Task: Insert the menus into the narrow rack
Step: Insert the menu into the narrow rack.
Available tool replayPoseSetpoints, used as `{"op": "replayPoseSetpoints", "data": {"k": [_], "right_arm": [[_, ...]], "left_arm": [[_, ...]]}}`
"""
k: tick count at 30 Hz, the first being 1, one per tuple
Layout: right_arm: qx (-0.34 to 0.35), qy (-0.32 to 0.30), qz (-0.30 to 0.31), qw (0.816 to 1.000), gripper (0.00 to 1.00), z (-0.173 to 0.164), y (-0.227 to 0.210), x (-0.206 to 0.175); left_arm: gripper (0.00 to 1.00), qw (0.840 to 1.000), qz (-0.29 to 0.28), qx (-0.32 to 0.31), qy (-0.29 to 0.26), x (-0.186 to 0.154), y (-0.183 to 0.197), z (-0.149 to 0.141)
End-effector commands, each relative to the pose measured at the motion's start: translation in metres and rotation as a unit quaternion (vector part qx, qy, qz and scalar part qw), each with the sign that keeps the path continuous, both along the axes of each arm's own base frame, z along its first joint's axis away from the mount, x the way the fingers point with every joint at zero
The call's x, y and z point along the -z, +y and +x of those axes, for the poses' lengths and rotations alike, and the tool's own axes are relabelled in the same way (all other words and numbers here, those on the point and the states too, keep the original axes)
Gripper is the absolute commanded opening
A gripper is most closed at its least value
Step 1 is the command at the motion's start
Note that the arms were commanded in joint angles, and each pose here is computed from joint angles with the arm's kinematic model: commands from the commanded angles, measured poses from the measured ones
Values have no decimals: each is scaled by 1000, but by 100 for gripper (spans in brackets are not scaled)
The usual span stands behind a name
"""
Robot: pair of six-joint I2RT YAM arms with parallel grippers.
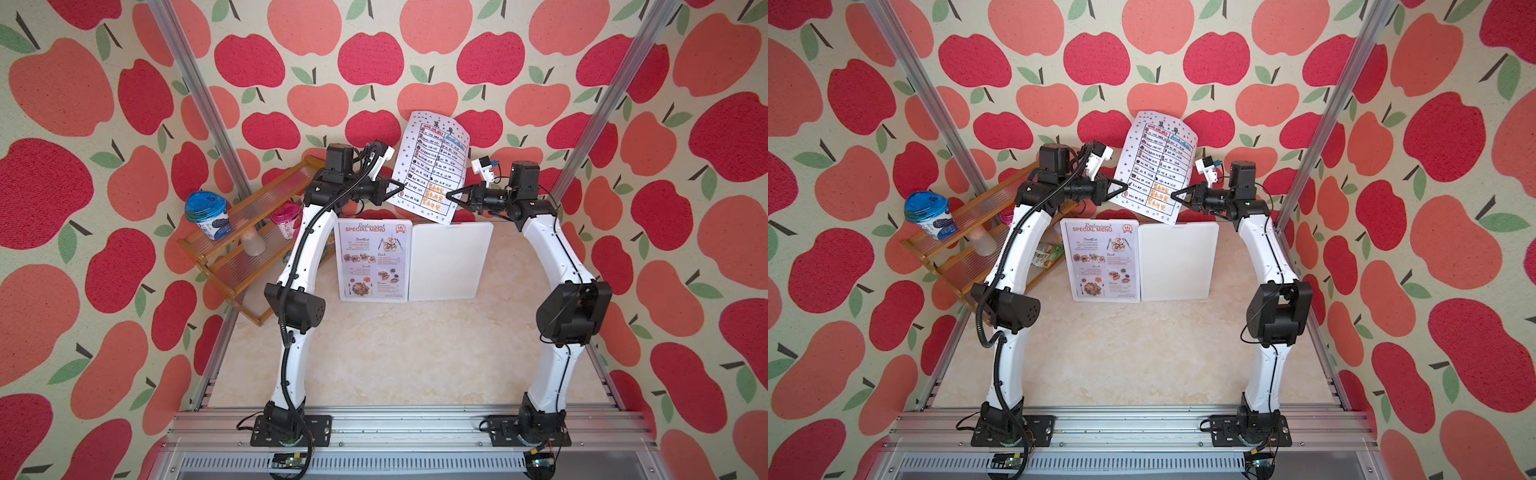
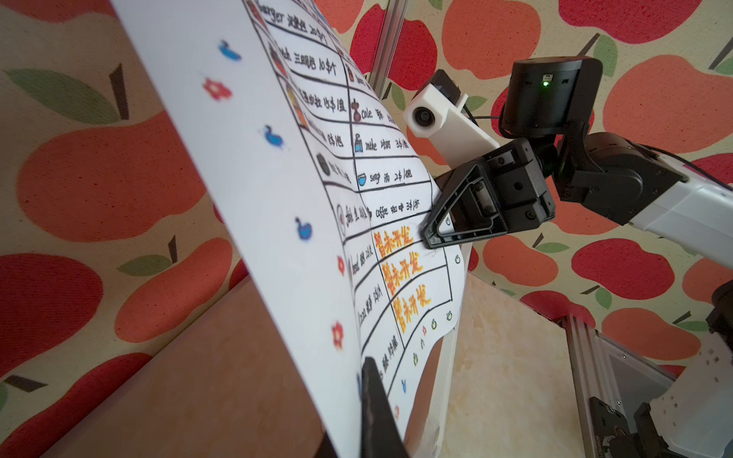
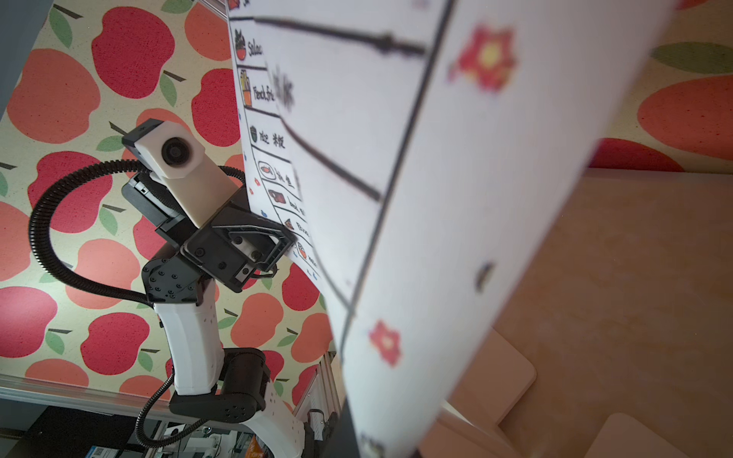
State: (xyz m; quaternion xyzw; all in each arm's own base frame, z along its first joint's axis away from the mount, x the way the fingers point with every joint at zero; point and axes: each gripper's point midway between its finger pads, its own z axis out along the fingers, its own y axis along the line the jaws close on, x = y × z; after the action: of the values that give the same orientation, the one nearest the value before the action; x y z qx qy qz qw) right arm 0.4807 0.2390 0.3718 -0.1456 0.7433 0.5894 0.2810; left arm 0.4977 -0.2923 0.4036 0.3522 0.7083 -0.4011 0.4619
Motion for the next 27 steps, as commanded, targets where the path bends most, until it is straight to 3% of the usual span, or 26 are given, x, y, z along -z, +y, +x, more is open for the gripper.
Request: {"op": "replayPoseSetpoints", "data": {"k": [1,27], "right_arm": [[-5,-6,3,1000,0,2,-3,-4],[6,6,-12,1000,0,-4,-16,9]], "left_arm": [[6,1000,-8,-5,-19,-23,4,-10],[8,1000,-1,2,-19,-17,-9,-13]]}}
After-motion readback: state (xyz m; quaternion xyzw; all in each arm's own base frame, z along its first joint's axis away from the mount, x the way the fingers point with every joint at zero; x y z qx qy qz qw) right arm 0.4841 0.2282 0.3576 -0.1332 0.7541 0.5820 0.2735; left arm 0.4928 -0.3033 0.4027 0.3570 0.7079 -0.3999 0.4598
